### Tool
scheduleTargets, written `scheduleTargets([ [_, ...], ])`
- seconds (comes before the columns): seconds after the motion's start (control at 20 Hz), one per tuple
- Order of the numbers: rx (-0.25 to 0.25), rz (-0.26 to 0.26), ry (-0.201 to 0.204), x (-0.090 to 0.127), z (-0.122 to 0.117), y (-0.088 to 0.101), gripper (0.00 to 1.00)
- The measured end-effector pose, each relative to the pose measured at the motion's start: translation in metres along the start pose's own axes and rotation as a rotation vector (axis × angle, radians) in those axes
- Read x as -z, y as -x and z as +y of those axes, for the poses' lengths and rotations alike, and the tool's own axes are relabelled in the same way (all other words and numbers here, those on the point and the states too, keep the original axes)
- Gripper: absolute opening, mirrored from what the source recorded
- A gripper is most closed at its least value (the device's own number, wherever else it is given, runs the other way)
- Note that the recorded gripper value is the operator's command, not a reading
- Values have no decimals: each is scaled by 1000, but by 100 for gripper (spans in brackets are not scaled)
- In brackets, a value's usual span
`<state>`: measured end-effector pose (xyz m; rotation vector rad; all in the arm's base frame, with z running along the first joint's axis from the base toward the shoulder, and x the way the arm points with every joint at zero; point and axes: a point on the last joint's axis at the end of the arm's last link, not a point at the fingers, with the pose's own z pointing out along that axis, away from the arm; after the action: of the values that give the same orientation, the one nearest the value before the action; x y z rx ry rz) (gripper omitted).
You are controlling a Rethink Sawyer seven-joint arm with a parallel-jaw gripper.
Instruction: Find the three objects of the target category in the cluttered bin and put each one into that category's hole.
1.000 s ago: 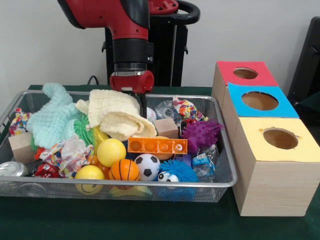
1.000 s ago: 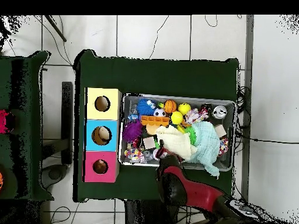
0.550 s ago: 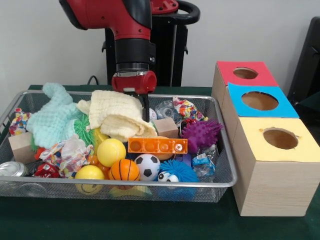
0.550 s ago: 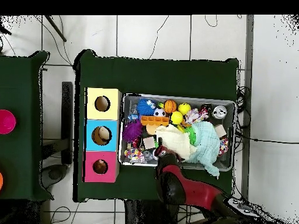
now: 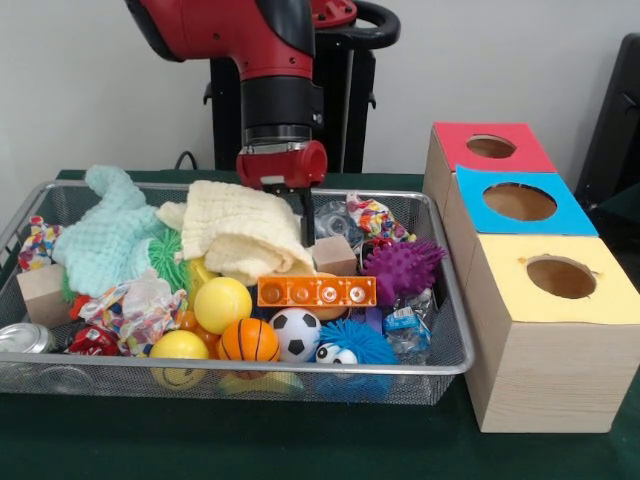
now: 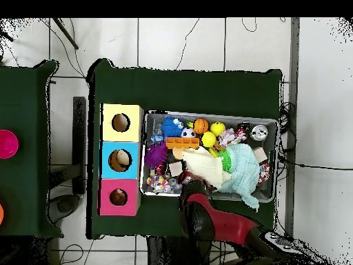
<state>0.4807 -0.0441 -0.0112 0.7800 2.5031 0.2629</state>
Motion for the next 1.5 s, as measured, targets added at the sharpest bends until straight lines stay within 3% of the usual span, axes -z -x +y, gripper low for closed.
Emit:
scheduleTargets([
  [0.35, -4, 20, -3, 12, 17, -11, 100],
  [0.6, -37, 64, 39, 20, 32, -27, 100],
  [0.8, -107, 114, 91, 22, 40, -39, 100],
  [0.9, -169, 158, 124, 19, 42, -47, 100],
  [1.05, -206, 185, 148, 17, 42, -52, 100],
  [1.15, -260, 237, 199, 14, 44, -62, 100],
  [1.35, -305, 291, 259, 14, 48, -75, 100],
  [1.5, -347, 340, 333, 18, 55, -90, 100],
])
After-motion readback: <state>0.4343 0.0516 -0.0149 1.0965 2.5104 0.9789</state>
